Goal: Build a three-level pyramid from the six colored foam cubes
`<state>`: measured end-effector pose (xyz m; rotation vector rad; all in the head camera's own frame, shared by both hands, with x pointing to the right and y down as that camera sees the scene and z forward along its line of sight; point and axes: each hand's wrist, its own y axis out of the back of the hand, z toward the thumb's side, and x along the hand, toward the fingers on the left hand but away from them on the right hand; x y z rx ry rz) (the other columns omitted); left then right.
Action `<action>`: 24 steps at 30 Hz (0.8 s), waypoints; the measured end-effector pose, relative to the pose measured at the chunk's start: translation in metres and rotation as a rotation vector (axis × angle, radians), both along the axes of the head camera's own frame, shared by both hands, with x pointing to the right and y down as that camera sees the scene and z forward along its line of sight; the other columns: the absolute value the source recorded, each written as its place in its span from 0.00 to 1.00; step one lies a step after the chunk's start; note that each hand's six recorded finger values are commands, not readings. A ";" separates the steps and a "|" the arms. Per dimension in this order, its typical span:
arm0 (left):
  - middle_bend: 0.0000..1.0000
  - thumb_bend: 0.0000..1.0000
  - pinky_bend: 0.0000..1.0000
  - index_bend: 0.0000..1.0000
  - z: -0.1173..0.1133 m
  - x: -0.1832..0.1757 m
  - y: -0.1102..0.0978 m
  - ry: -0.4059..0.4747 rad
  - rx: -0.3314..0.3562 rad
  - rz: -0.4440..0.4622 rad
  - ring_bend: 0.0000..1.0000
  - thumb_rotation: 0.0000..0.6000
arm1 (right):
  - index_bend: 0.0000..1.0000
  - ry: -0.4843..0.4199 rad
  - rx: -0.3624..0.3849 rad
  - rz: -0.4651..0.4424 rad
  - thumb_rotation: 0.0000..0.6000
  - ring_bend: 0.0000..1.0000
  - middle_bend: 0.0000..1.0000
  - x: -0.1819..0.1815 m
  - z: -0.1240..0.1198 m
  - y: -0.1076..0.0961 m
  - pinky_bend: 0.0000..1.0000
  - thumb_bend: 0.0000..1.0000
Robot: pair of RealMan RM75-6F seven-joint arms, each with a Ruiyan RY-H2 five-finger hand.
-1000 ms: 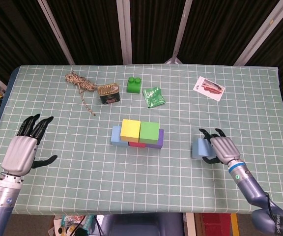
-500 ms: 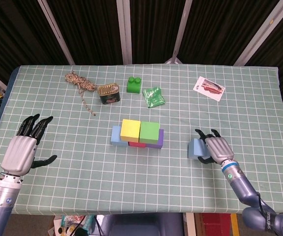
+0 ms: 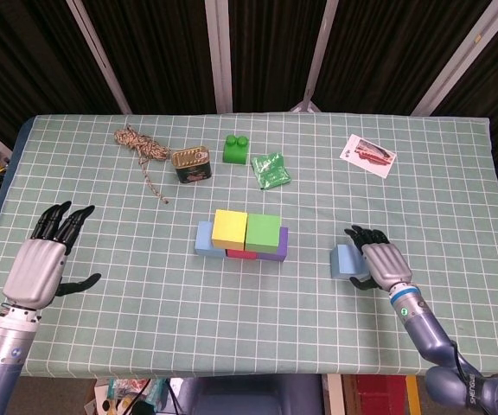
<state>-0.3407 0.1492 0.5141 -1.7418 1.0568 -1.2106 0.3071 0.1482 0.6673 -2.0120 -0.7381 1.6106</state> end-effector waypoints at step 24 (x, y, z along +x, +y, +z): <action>0.13 0.07 0.01 0.01 0.003 0.000 0.002 0.010 -0.023 0.006 0.00 1.00 | 0.00 -0.016 -0.070 0.251 1.00 0.04 0.10 -0.007 -0.007 -0.001 0.00 0.31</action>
